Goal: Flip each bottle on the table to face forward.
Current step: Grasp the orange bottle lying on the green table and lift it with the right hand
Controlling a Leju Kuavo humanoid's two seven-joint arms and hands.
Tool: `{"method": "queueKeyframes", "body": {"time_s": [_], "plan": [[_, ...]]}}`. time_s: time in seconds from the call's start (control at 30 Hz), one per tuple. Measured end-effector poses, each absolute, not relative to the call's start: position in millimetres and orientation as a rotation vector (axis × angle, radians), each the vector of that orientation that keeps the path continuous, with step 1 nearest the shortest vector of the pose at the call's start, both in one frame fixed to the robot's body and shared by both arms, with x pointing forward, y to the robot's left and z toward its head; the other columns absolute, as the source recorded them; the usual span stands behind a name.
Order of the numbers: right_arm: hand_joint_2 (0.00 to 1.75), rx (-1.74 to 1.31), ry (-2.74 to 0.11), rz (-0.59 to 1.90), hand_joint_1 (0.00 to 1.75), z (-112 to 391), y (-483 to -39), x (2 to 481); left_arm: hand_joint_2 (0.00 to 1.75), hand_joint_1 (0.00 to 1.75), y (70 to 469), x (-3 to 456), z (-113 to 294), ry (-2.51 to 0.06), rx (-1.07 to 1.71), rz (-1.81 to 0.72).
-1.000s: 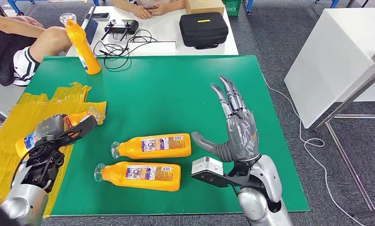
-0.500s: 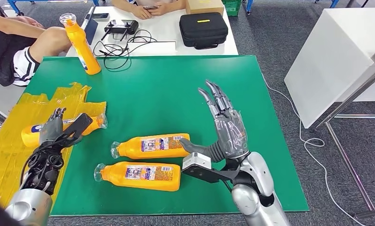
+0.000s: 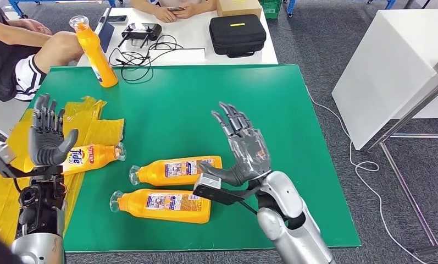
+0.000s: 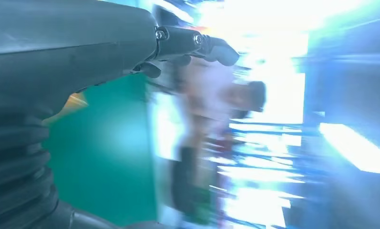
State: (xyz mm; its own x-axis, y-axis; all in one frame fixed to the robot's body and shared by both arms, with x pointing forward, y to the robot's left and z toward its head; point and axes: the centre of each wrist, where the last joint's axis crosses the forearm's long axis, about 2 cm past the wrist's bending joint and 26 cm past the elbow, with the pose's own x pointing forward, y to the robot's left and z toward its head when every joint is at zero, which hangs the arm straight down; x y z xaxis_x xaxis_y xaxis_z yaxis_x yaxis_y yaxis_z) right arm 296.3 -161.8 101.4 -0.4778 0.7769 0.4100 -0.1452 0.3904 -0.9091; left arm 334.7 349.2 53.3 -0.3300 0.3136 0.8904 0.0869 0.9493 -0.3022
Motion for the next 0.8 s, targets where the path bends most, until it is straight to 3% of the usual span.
{"method": "queueKeyframes", "body": {"time_s": [0.3,0.8], "plan": [[1.75,-0.613,-1.495,1.506,0.00,78,-127,314,1.75,0.00,320,343,85,-2.059,-0.393,0.193],[1.75,-0.531,-1.208,1.725,0.00,48,-118,307,1.75,0.00,311,344,87,-2.061,-0.392,0.172]]}}
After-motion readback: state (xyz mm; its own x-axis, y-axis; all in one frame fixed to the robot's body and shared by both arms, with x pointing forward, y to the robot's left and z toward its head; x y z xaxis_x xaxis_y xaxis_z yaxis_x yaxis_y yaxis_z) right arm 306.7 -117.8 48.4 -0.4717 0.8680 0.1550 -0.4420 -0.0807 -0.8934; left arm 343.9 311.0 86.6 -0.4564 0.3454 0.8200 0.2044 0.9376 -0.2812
